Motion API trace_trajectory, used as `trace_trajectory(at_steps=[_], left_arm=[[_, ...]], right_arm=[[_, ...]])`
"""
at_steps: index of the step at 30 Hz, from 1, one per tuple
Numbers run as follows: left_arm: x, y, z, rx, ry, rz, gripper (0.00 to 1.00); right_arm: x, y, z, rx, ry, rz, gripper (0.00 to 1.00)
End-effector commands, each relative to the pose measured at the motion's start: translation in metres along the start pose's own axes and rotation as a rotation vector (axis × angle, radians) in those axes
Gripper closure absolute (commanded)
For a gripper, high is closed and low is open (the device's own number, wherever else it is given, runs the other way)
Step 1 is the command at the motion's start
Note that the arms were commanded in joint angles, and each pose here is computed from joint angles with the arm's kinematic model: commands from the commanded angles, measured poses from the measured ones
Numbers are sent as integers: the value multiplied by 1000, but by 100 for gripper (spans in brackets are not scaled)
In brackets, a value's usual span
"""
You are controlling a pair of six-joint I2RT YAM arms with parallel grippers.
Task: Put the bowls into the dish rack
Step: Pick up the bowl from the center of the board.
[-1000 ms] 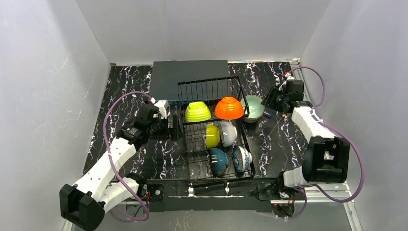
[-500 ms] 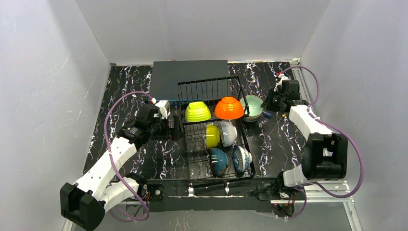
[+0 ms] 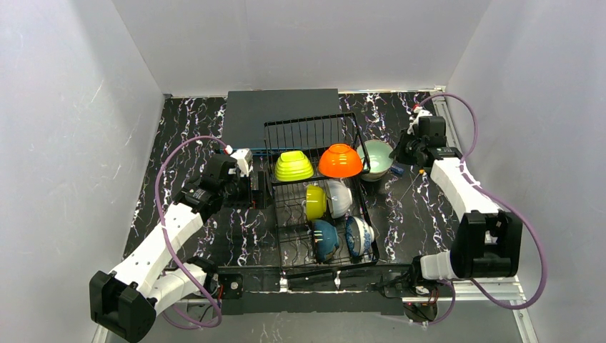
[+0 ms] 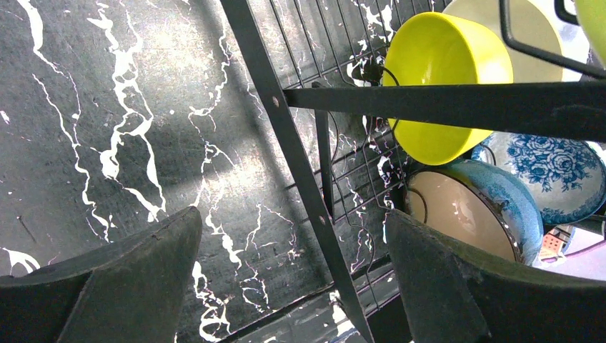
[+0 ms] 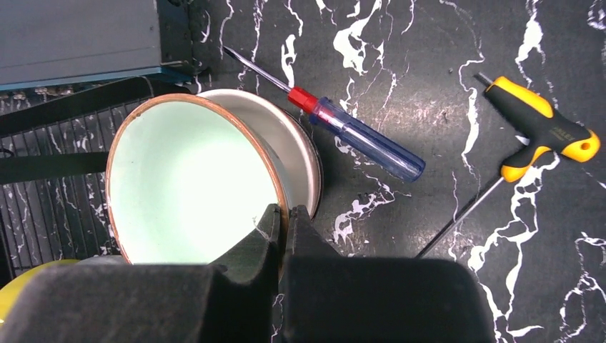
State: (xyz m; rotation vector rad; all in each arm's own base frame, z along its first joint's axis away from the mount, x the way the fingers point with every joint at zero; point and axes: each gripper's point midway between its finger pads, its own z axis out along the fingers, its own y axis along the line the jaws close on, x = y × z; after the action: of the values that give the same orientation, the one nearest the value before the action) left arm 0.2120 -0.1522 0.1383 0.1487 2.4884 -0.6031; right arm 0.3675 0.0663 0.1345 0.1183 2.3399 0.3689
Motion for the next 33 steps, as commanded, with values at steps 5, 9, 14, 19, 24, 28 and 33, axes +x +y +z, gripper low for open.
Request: trace_trajectory(at_steps=[5, 9, 14, 19, 24, 28, 33], left_arm=[[-6, -7, -4, 29, -3, 18, 2], [-7, -7, -6, 30, -9, 21, 2], [-7, -8, -7, 35, -15, 24, 2], [-8, -8, -8, 36, -21, 35, 2], [-10, -8, -11, 36, -36, 43, 2], [-11, -8, -12, 36, -46, 46, 2], [-12, -8, -14, 37, -56, 48, 2]], right_arm=[[-78, 26, -62, -34, -288, -22, 99], [-100, 27, -90, -7, -403, 5, 99], [-128, 32, -130, 6, -534, 24, 99], [-148, 43, -169, -19, -640, 34, 99], [-160, 64, -199, -110, -708, 5, 99], [-161, 91, -210, -241, -680, -39, 99], [-157, 122, -228, -408, -668, -74, 99]])
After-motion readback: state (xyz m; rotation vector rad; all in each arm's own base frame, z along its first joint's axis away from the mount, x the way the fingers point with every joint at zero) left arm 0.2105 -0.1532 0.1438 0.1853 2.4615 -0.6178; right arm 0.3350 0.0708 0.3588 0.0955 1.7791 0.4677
